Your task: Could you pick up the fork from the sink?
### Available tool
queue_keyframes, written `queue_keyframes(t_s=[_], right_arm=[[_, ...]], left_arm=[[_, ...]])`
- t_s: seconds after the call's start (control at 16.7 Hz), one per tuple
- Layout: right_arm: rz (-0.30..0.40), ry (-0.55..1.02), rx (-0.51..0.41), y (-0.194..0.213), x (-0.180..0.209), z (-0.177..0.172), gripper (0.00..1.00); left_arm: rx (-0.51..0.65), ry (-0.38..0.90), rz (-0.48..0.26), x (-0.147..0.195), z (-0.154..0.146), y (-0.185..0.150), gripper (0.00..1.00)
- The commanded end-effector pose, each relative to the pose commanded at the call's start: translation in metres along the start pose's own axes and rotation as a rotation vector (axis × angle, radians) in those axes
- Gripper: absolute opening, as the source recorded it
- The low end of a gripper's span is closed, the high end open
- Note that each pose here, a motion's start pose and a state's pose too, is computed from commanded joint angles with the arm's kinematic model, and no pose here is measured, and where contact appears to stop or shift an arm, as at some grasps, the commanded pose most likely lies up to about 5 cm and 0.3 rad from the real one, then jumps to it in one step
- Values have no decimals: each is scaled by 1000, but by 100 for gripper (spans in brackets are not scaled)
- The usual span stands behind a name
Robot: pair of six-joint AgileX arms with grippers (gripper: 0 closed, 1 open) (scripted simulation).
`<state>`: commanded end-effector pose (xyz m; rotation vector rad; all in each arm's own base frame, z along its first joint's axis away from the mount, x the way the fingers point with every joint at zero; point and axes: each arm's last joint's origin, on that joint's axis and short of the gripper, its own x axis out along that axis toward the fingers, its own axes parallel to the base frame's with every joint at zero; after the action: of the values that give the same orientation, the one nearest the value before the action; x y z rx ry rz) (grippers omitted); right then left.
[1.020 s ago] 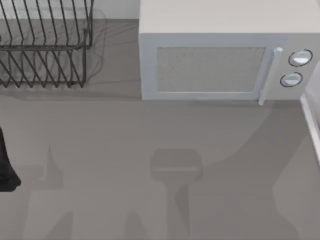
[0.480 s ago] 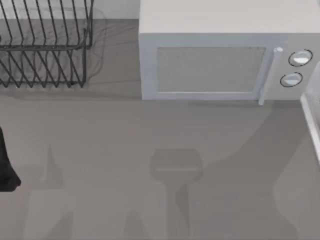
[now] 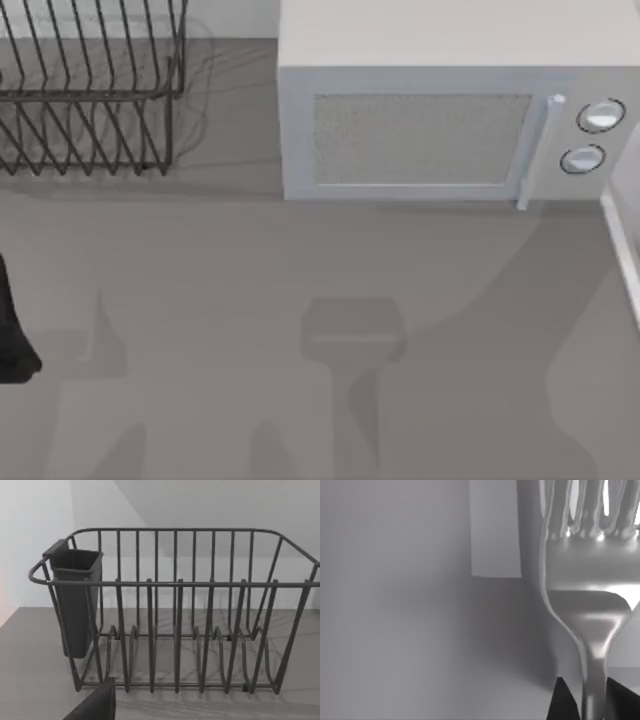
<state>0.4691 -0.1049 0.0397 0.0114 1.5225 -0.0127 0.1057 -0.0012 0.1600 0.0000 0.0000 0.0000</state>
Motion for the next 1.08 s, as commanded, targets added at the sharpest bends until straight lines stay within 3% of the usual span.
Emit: queue_keyframes(t_s=[0.6, 1.08], right_arm=[[2, 11, 0, 0, -133, 6, 0], [2, 17, 31, 5, -148, 0, 0]], left_arm=[[0, 0, 0, 0, 0, 0, 100], [0, 0, 0, 0, 0, 0, 100]])
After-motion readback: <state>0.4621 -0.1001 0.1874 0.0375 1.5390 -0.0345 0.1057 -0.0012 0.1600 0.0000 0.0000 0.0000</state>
